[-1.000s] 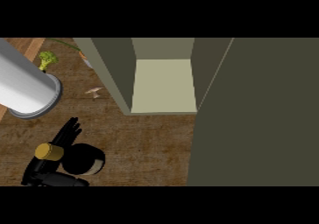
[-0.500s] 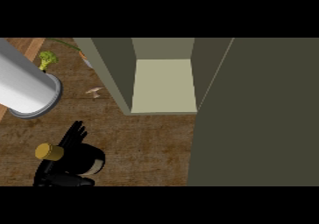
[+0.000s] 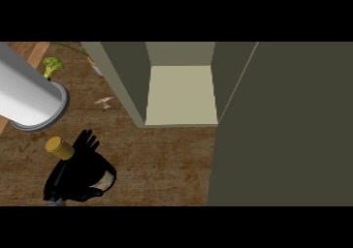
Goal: Pick up the wine, place it into the cabinet and close the cabinet
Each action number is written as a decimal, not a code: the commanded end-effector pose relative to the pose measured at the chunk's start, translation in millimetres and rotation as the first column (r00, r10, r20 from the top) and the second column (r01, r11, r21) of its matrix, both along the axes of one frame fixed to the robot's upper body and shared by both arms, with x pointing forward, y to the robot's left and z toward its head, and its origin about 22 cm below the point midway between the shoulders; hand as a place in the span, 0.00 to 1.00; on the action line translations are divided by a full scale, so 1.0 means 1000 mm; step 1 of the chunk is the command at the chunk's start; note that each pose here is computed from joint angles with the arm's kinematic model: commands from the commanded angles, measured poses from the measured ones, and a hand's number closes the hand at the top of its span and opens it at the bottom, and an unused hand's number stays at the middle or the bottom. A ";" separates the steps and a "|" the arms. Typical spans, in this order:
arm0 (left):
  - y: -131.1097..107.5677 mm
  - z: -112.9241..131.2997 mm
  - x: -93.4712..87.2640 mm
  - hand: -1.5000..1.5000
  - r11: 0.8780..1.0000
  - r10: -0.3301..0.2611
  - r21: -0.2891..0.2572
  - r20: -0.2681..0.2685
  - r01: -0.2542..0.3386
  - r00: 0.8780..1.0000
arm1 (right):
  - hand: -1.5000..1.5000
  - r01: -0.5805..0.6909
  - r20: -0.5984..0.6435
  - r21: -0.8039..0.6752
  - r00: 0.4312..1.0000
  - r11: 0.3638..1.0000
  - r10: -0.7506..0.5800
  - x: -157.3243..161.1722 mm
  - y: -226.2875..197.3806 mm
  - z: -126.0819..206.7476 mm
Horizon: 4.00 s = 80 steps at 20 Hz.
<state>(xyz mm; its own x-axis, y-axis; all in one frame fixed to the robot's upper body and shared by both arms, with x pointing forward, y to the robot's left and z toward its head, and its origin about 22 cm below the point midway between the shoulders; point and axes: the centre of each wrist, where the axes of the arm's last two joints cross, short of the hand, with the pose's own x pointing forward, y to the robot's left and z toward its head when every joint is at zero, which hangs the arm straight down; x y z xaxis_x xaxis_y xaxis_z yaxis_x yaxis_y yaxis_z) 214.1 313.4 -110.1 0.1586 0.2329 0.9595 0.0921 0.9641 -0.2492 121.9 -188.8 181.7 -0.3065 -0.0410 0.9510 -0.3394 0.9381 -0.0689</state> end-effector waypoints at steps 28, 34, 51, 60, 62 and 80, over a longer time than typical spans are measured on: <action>-0.026 -0.010 -0.019 1.00 0.960 0.279 -0.087 0.267 -0.266 0.922 | 0.00 -0.046 0.048 0.038 0.998 0.998 0.044 -0.037 -0.015 0.029; -0.053 0.012 -0.012 1.00 0.970 0.214 -0.181 0.334 -0.160 0.918 | 0.00 -0.019 0.065 0.042 0.998 0.999 0.016 -0.029 -0.014 0.026; -0.162 0.148 0.021 1.00 0.988 0.122 -0.131 0.387 -0.077 0.914 | 0.00 -0.026 0.055 0.037 0.998 0.999 0.024 -0.030 -0.018 0.032; -0.192 0.172 0.058 1.00 0.984 0.162 -0.120 0.301 -0.131 0.940 | 0.00 -0.028 0.062 0.034 0.998 0.999 0.026 -0.037 -0.023 0.032; -0.198 0.189 0.071 1.00 0.984 0.172 -0.103 0.292 -0.148 0.941 | 0.00 -0.025 0.055 0.040 0.998 0.999 0.022 -0.031 -0.019 0.028; -0.228 0.102 0.090 1.00 0.982 0.180 0.020 0.207 -0.188 0.962 | 0.00 -0.025 0.076 0.059 0.997 0.998 0.021 -0.035 -0.018 0.024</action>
<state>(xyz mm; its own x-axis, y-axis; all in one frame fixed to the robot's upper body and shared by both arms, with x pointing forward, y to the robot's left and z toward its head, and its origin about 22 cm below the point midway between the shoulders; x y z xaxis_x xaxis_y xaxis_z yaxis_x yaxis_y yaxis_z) 310.4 85.6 13.9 -0.1045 0.2026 0.9737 -0.0433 0.9772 -0.2080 125.8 -202.7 177.1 -0.3213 -0.0190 0.9468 -0.3232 0.9420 -0.0908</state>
